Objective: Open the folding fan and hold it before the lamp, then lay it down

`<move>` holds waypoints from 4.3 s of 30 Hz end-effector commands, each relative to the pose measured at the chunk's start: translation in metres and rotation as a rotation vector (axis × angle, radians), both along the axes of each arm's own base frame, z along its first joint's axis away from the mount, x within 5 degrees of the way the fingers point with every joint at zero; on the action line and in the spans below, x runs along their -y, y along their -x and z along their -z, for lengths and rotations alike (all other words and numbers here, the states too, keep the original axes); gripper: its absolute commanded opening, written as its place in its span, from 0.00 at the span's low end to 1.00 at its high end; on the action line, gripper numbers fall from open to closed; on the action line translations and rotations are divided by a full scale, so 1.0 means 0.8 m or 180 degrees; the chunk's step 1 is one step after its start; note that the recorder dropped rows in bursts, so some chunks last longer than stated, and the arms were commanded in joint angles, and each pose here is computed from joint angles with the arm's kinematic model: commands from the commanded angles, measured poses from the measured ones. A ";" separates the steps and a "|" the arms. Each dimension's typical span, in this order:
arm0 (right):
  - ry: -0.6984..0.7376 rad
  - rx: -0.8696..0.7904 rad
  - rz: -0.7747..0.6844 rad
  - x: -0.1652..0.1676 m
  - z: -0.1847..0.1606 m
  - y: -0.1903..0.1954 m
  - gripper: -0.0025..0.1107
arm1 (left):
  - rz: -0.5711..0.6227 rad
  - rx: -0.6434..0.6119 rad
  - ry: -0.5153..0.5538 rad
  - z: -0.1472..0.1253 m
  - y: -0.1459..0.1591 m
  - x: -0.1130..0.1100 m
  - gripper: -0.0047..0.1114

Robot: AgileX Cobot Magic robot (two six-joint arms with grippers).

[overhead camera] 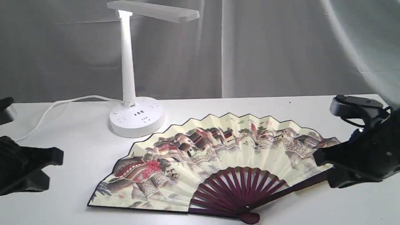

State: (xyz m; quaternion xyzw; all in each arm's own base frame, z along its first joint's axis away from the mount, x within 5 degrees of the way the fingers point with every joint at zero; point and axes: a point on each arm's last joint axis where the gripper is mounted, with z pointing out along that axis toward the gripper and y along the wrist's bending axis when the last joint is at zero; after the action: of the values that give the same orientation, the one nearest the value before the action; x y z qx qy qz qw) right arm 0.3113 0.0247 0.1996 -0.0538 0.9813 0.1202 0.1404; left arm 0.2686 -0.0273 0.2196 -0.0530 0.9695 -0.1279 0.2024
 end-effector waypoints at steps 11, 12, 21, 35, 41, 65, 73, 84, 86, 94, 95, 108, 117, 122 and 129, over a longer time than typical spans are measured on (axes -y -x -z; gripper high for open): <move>0.0609 -0.0168 0.0181 0.021 -0.038 -0.008 0.11 | 0.0098 -0.0344 -0.0547 -0.034 -0.024 -0.026 0.04; 0.0642 -0.0174 0.0187 0.022 -0.040 -0.007 0.11 | 0.0102 -0.0356 -0.0556 -0.032 -0.026 -0.026 0.04; 0.0740 -0.0084 0.0204 0.026 -0.060 0.008 0.11 | 0.0100 -0.0326 -0.0584 -0.027 -0.032 -0.027 0.04; 0.0895 -0.0179 0.0279 0.032 -0.058 0.014 0.02 | 0.0295 -0.0482 -0.0907 -0.024 -0.026 -0.035 0.04; 0.0974 -0.0197 0.0321 0.035 -0.058 0.014 0.02 | 0.0302 -0.0435 -0.0850 -0.024 -0.028 -0.033 0.04; 0.0968 0.0415 0.0390 0.036 -0.128 0.052 0.02 | 0.0227 0.0081 -0.0852 -0.083 0.003 -0.032 0.04; 0.1055 0.0814 0.0481 0.041 -0.173 0.089 0.02 | 0.0161 0.0572 -0.0868 -0.136 0.044 -0.032 0.04; 0.1028 0.1580 0.0663 0.044 -0.238 0.164 0.02 | 0.0062 0.1273 -0.0882 -0.200 0.126 -0.032 0.04; 0.1011 0.1743 0.0692 0.044 -0.250 0.182 0.02 | 0.0046 0.1363 -0.0880 -0.208 0.142 -0.032 0.04; 0.1018 0.2180 0.0804 0.047 -0.278 0.258 0.02 | -0.0031 0.1894 -0.0883 -0.237 0.215 -0.032 0.04; 0.1025 0.2225 0.0821 0.048 -0.280 0.268 0.02 | -0.0052 0.2000 -0.0879 -0.241 0.229 -0.032 0.04; 0.1049 0.2931 0.1048 0.054 -0.289 0.401 0.02 | -0.0244 0.2994 -0.0842 -0.249 0.368 -0.033 0.04; 0.1224 0.3559 0.1363 0.066 -0.273 0.493 0.02 | -0.0311 0.3580 -0.0851 -0.235 0.438 -0.033 0.04; 0.1186 0.3967 0.1496 0.068 -0.256 0.542 0.02 | -0.0332 0.3806 -0.0780 -0.227 0.464 -0.031 0.04; 0.1080 0.4061 0.1499 0.066 -0.258 0.550 0.02 | -0.0256 0.3362 -0.0789 -0.211 0.465 -0.031 0.04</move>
State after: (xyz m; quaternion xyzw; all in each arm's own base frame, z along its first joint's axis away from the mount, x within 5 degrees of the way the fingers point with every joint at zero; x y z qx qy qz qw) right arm -0.1287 -0.0284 0.4050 0.0798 0.6991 -0.1299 0.6986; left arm -0.1032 -0.0016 0.3906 0.0072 0.7315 -0.0047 0.6818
